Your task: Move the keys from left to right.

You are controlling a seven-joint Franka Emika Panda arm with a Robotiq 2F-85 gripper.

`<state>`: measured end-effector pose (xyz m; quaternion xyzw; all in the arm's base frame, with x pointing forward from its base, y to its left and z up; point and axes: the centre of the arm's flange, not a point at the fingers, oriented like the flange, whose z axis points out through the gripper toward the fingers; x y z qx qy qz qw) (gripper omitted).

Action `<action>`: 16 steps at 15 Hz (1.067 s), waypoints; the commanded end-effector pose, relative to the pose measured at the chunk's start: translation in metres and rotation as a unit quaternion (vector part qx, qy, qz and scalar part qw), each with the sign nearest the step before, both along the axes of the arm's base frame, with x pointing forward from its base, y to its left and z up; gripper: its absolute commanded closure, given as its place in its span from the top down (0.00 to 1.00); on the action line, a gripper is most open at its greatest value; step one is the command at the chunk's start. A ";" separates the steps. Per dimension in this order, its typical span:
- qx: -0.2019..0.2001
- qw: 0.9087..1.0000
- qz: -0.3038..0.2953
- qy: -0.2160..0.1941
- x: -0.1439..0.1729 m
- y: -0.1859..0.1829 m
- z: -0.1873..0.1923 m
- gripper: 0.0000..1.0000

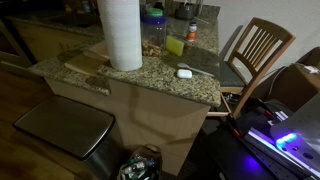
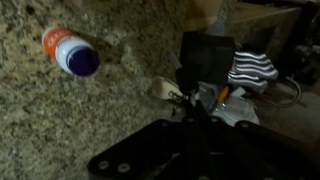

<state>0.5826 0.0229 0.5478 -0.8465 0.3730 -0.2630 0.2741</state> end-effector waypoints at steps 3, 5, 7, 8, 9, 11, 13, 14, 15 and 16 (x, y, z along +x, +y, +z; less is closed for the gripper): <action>0.007 0.999 -0.038 -0.038 -0.020 -0.047 0.052 0.04; 0.007 0.999 -0.037 -0.038 -0.020 -0.045 0.053 0.04; 0.010 0.998 -0.049 -0.023 -0.007 -0.043 0.033 0.01; 0.008 0.997 -0.078 -0.016 0.004 -0.055 0.021 0.01; 0.007 0.994 -0.107 -0.009 0.015 -0.074 0.004 0.01; 0.005 0.988 -0.152 0.012 0.028 -0.101 -0.024 0.01; -0.001 0.982 -0.183 0.049 0.037 -0.122 -0.056 0.01; -0.002 0.978 -0.195 0.069 0.039 -0.129 -0.071 0.01; 0.001 0.975 -0.200 0.094 0.041 -0.132 -0.086 0.01; 0.009 0.973 -0.203 0.114 0.042 -0.136 -0.095 0.01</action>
